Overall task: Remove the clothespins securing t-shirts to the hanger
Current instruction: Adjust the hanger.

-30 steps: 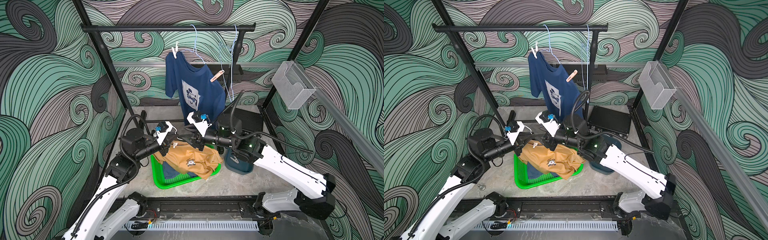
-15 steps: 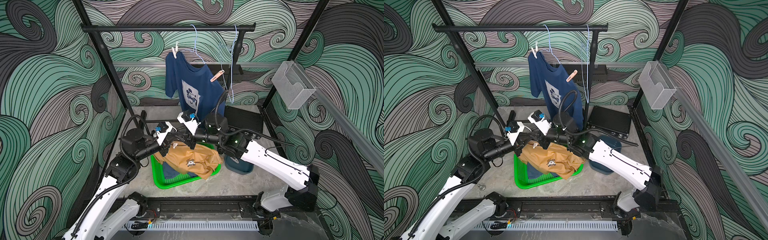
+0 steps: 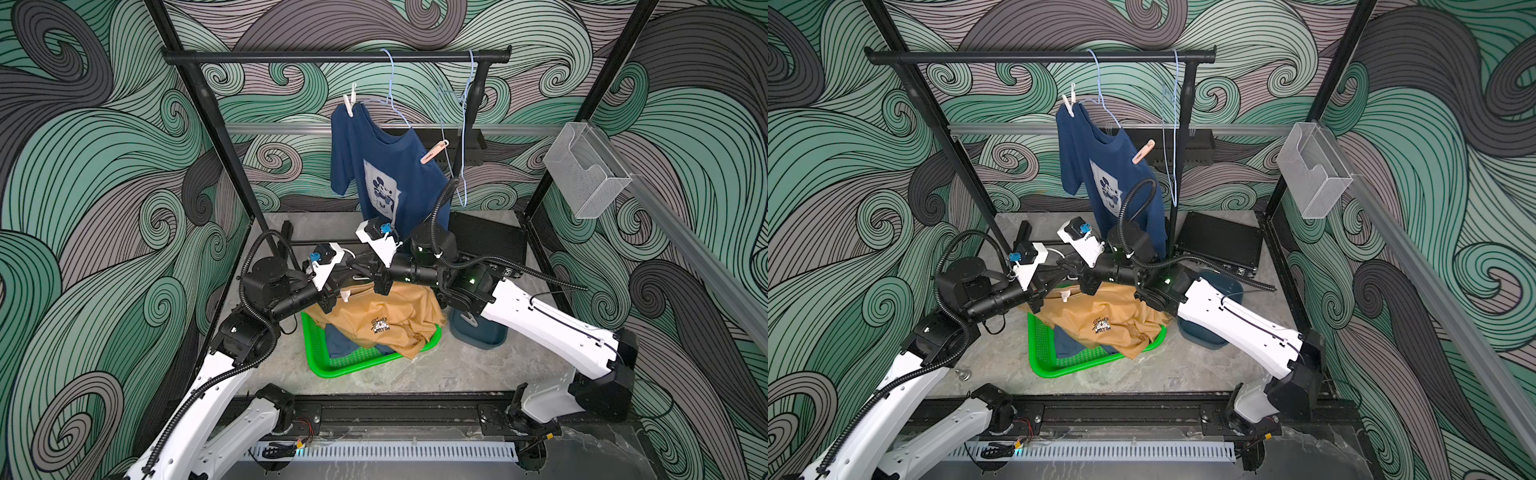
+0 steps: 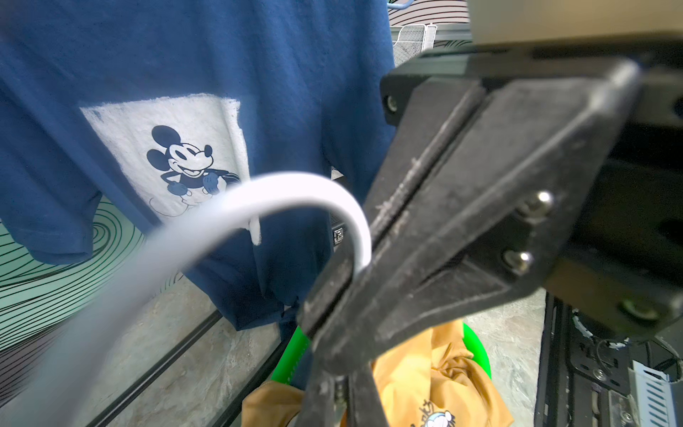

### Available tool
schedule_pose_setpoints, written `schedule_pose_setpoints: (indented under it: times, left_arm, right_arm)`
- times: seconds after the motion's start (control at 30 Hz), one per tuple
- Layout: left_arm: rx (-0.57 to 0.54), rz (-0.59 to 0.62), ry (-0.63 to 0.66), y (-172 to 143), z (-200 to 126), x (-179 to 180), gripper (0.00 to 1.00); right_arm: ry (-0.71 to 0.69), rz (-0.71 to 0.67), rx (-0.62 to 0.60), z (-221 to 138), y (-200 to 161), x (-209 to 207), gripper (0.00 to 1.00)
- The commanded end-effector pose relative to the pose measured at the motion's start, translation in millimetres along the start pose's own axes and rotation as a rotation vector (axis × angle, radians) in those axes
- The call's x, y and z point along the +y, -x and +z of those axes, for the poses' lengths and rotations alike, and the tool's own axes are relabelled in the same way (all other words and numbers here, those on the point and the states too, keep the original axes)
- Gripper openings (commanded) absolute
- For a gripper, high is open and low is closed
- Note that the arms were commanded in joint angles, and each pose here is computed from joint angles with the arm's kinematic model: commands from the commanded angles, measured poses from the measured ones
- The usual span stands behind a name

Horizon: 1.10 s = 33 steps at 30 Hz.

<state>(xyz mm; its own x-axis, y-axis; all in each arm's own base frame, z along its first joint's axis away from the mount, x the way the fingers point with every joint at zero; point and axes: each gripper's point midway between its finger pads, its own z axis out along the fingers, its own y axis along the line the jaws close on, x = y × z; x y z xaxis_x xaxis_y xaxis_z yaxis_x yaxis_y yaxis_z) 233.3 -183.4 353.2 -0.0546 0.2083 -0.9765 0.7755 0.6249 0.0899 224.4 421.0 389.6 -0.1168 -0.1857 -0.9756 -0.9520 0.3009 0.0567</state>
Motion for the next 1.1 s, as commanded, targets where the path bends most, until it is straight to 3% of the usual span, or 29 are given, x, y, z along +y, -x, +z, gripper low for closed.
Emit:
schedule_pose_setpoints:
  times: [0.0, 0.17, 0.37, 0.5, 0.9, 1.07]
  left_arm:
    - [-0.053, 0.030, 0.005, 17.5, -6.8, -0.4, 0.00]
    - [-0.050, 0.029, 0.015, 16.0, -7.4, 0.8, 0.02]
    - [-0.039, 0.031, 0.040, 13.2, -8.4, 4.6, 0.46]
    - [-0.022, 0.042, 0.062, 8.7, -11.9, 6.5, 0.62]
    - [0.028, -0.011, 0.295, -7.0, -43.4, 33.3, 0.68]
    - [0.021, 0.025, 0.293, -11.2, -47.2, 30.8, 0.69]
  right_arm:
    - [0.042, 0.003, -0.024, 2.3, 7.9, 9.2, 0.02]
    - [0.036, -0.004, -0.030, -0.7, 12.1, 9.2, 0.00]
    - [-0.026, -0.018, -0.036, -6.0, 15.7, 2.3, 0.00]
    - [-0.084, -0.046, -0.034, -11.7, 16.4, -5.8, 0.00]
    - [-0.134, -0.072, -0.035, -32.6, 14.1, -19.0, 0.00]
    - [-0.153, -0.080, -0.039, -52.5, 13.0, -25.2, 0.00]
